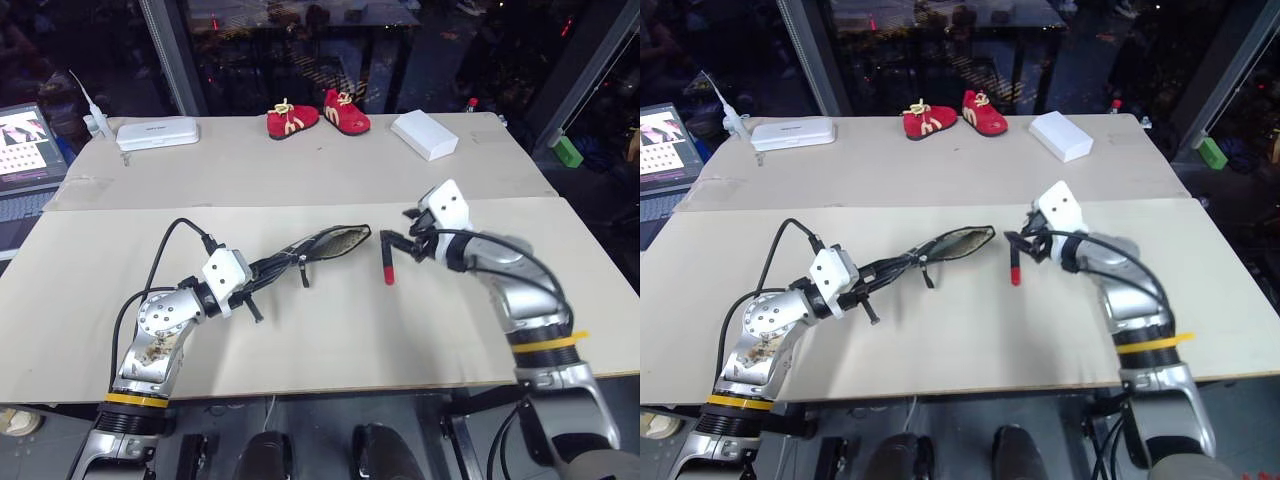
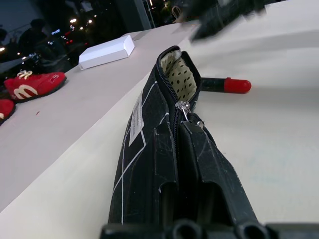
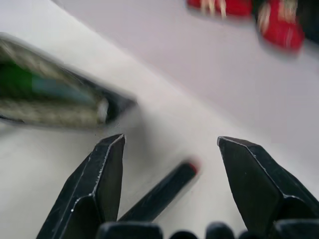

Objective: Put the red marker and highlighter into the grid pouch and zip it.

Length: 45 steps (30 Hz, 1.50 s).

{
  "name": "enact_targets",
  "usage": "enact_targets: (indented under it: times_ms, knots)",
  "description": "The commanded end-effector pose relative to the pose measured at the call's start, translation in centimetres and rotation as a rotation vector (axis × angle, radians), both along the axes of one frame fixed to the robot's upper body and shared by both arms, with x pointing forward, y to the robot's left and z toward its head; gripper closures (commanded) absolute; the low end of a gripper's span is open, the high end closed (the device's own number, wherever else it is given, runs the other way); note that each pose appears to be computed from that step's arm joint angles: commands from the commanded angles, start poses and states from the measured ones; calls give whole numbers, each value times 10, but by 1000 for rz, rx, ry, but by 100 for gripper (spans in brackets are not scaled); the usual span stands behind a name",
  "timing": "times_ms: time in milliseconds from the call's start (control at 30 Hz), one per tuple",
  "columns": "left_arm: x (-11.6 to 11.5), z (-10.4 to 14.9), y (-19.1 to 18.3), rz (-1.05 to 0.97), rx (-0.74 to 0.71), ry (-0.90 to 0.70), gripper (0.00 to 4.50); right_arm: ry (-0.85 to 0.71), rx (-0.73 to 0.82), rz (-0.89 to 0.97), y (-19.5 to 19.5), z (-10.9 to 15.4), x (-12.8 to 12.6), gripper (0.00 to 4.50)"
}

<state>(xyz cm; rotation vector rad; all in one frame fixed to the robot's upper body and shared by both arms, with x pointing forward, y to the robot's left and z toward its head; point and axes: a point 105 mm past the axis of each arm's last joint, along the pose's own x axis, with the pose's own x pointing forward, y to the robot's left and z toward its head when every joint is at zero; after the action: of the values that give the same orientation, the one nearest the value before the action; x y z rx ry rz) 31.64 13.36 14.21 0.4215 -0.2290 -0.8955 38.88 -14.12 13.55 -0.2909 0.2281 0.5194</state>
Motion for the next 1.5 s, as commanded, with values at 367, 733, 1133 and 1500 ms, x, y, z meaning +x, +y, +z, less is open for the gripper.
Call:
enact_targets:
  times_ms: [367,733,1133,1500]
  knots:
    - [0,15,-2,-1,-31,-54,450,157,42,-307,-16,-28,0,119]
    - [-1,12,-1,9,-37,-51,450,177,44,-293,-3,-39,-2,119]
    - [-1,10,1,8,-32,-52,450,131,29,-302,-10,-36,-3,392]
    - [1,10,1,-4,-24,-52,450,-516,-227,242,16,84,-20,392]
